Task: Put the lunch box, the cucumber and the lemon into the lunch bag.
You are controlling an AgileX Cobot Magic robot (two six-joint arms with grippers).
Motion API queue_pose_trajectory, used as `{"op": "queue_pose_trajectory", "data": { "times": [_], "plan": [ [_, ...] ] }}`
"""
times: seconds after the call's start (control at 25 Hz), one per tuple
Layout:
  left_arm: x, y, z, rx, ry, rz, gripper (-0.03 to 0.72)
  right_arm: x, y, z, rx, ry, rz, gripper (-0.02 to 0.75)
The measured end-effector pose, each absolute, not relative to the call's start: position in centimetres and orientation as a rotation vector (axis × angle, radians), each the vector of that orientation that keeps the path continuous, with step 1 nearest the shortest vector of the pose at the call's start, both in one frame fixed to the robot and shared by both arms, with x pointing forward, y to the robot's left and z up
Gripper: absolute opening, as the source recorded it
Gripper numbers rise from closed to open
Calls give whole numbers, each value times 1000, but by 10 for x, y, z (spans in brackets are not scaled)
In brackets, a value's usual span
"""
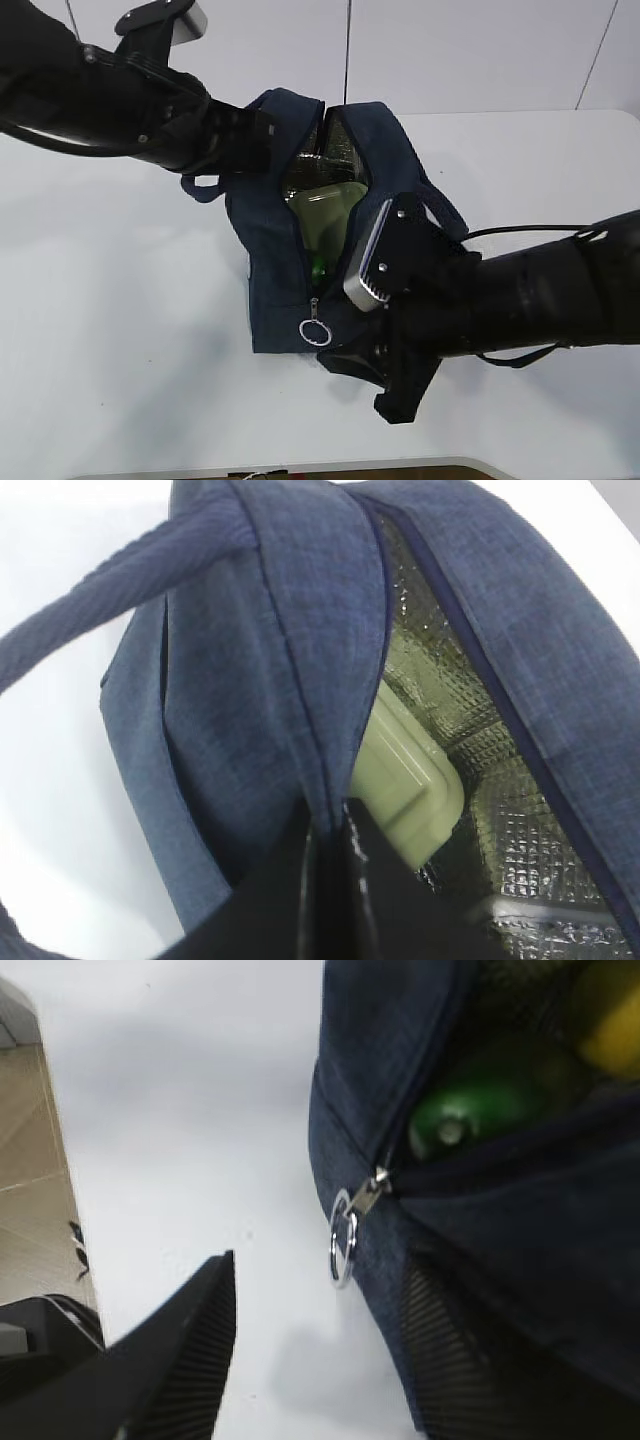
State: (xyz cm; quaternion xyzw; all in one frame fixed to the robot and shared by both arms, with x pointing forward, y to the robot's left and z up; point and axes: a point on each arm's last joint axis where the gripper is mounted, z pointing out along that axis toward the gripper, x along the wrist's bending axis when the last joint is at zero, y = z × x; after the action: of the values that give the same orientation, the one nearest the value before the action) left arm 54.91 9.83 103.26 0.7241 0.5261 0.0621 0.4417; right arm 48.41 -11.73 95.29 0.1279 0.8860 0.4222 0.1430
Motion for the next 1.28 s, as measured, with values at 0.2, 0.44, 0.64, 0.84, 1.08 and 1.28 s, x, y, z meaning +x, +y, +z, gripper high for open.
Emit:
{"op": "queue_pose_trajectory", "data": {
  "times": [0.2, 0.44, 0.64, 0.84, 1.08, 1.28],
  "plan": [
    [549, 98, 1033, 1797, 1306, 154, -15, 489, -115, 936, 394, 2599, 1182, 426],
    [549, 98, 1033, 1798, 1305, 155, -15, 499, -107, 935, 375, 2596, 1218, 426],
    [549, 98, 1033, 1799, 1304, 156, -15, 509, -98, 929, 360, 2606, 1260, 426],
    [549, 98, 1033, 1799, 1304, 156, -15, 512, -92, 926, 335, 2618, 1332, 427],
    [549, 98, 1033, 1799, 1304, 156, -15, 513, -92, 925, 342, 2620, 1319, 426],
    [549, 98, 1033, 1799, 1304, 156, -15, 515, -92, 915, 360, 2645, 1289, 426]
  ]
}}
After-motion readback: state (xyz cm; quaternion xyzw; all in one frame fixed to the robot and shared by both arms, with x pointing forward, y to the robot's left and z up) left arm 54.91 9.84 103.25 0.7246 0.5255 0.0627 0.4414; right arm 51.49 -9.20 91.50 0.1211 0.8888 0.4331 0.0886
